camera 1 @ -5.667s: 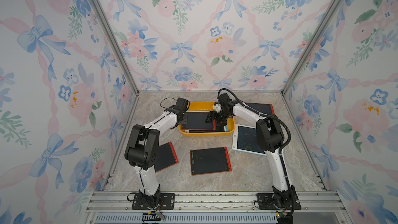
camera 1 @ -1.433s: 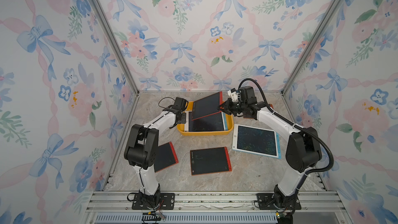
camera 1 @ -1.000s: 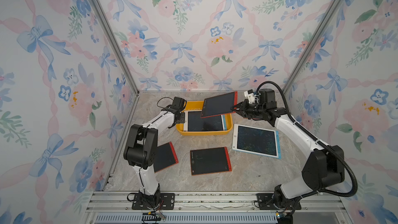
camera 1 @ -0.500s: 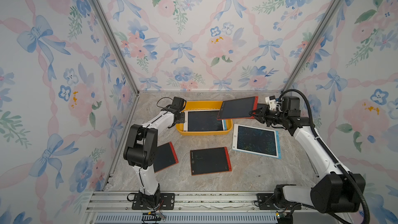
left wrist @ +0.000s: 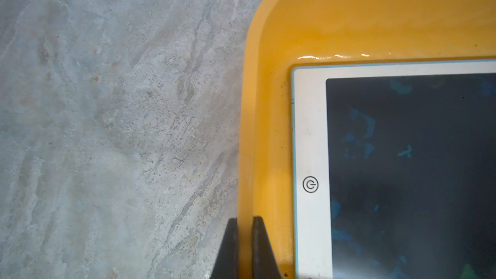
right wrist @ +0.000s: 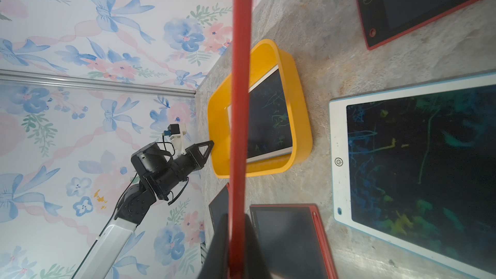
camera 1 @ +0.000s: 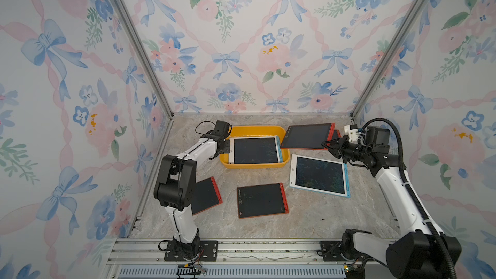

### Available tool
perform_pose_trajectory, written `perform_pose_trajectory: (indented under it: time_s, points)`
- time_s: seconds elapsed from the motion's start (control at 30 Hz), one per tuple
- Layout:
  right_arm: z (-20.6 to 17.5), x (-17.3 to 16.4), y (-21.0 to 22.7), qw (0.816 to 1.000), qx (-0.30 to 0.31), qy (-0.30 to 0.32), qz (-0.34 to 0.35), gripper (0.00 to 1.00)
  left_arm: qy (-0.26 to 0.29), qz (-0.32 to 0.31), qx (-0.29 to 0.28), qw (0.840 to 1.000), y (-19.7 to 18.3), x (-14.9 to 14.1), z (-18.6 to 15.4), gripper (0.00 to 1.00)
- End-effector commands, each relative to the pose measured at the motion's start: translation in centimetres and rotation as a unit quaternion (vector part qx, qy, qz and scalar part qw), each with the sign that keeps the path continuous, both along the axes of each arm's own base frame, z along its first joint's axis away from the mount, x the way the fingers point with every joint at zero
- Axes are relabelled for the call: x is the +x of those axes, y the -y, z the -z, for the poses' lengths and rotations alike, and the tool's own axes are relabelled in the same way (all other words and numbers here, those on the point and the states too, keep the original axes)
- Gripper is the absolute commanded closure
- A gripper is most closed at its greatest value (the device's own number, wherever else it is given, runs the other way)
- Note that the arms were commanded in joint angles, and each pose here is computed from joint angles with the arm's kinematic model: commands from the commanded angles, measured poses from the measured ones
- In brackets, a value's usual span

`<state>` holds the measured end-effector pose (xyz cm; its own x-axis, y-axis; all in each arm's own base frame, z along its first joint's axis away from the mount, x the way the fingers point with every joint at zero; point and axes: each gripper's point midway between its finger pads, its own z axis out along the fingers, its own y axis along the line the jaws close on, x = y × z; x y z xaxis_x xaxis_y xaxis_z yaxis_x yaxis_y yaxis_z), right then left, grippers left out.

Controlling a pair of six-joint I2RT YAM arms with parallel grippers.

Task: Take out the writing tablet from the storage box
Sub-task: Place the writing tablet at the center of the board.

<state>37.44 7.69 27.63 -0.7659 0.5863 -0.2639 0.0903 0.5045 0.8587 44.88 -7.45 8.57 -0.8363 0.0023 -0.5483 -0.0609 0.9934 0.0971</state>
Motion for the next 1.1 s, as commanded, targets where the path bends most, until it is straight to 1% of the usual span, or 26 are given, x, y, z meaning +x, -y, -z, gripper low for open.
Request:
perform_pose_trajectory:
  time_s: [0.0, 0.17, 0.33, 0.53, 0.73, 1.07]
  points:
    - [0.4, -0.3, 1.1, 1.0, 0.005, 0.001, 0.0, 1.0, -0.005, -0.012, 0.013, 1.0, -0.8, -0.2, 0.2, 1.0]
    - [1.3, 0.1, 4.1, 0.999, -0.005, -0.006, 0.038, 0.99, -0.002, -0.014, 0.012, 1.0, -1.0, -0.1, 0.0, 1.0]
    - [3.2, 0.5, 6.6, 0.997, -0.006, -0.038, 0.064, 0.99, -0.004, -0.012, 0.009, 1.0, -0.9, -0.1, 0.1, 1.0]
    - [6.7, 0.5, 7.1, 0.993, 0.023, -0.094, 0.062, 0.99, -0.002, -0.012, 0.008, 1.0, -0.9, -0.1, -0.1, 1.0]
    - [10.9, 0.6, 8.1, 0.984, 0.072, -0.146, 0.068, 0.99, -0.002, -0.011, 0.005, 1.0, -0.9, -0.1, -0.1, 1.0]
    - [15.5, 0.3, 9.0, 0.976, 0.079, -0.194, 0.065, 0.99, 0.001, -0.014, 0.004, 1.0, -1.2, -0.1, -0.4, 1.0]
